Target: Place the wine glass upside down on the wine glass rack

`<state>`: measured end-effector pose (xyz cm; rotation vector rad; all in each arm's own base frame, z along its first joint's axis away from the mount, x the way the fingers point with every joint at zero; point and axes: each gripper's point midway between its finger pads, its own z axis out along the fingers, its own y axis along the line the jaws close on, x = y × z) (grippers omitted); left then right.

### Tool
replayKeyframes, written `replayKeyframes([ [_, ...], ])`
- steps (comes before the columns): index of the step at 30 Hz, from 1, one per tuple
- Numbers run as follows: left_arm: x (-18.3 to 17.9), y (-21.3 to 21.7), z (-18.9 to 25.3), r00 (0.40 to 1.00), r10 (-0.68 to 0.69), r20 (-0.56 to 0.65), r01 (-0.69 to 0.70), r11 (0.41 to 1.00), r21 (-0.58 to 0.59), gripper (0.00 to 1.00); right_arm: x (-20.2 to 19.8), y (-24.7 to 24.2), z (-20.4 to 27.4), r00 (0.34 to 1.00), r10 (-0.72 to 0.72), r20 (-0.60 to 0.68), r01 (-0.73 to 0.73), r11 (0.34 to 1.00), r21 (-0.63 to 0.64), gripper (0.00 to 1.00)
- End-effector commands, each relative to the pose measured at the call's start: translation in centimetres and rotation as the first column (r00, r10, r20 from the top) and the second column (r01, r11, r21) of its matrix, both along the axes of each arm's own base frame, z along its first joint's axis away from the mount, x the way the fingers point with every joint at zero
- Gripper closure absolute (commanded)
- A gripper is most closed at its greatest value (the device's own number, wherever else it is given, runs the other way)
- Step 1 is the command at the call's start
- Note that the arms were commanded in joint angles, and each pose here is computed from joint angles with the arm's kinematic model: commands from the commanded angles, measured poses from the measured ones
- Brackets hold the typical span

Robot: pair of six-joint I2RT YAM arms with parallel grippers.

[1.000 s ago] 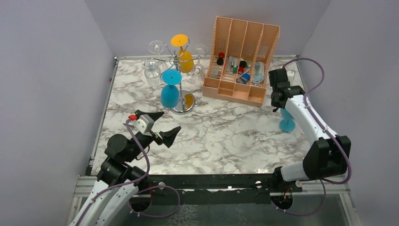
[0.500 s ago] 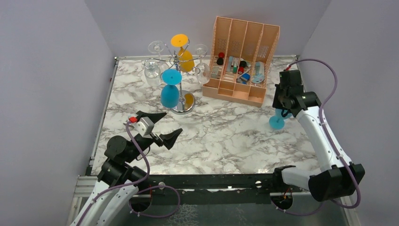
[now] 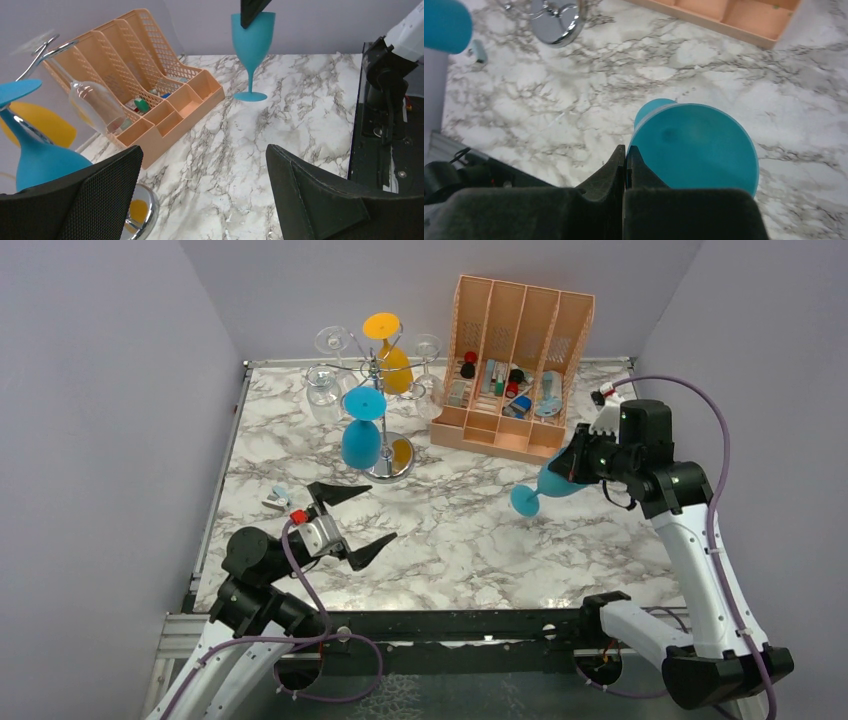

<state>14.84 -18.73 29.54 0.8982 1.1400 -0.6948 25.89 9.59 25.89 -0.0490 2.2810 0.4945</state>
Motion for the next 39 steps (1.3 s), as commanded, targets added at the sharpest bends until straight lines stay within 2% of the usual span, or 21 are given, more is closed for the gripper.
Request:
replayKeyframes([
  [1,-1.9,-0.8,1.7,0.98,-0.118,0.161,0.112,0.993,0.049,0.01,-1.6,4.1,3.7,0.976,0.201,0.081,-0.212,0.962,0.17,0.99],
  [6,-3.4,-1.5,1.9,0.942,-0.224,0.251,0.199,0.972,0.121,0.03,-4.1,7.9,4.9,0.923,0.373,0.094,-0.384,0.876,0.291,0.99],
  [9,-4.3,-2.2,1.0,0.906,-0.321,0.275,0.273,0.941,0.197,0.09,-6.5,10.3,5.8,0.86,0.496,0.115,-0.502,0.787,0.36,0.99],
  [12,-4.4,-2.7,0.4,0.895,-0.372,0.245,0.321,0.92,0.226,0.17,-8.7,11.9,6.5,0.796,0.589,0.14,-0.589,0.698,0.407,0.99],
  [16,-5.6,-3.4,-0.7,0.855,-0.473,0.21,0.422,0.872,0.247,0.23,-10.5,12.8,7.5,0.74,0.651,0.171,-0.641,0.605,0.472,0.99],
  [23,-6.3,-4.0,-1.9,0.804,-0.566,0.183,0.512,0.816,0.269,0.25,-12.4,13.4,11.0,0.685,0.666,0.295,-0.694,0.472,0.544,0.99],
  [27,-6.3,-4.4,-2.1,0.784,-0.598,0.168,0.545,0.792,0.273,0.32,-11.9,13.7,11.1,0.676,0.678,0.286,-0.695,0.458,0.554,0.99],
  [33,-5.9,-4.7,-1.3,0.777,-0.606,0.172,0.552,0.786,0.278,0.34,-11.5,14.2,10.9,0.663,0.699,0.27,-0.693,0.434,0.576,0.99],
  [39,-5.9,-5.1,-1.6,0.752,-0.641,0.151,0.591,0.758,0.277,0.47,-11.0,14.7,10.4,0.646,0.713,0.272,-0.698,0.408,0.589,0.99],
])
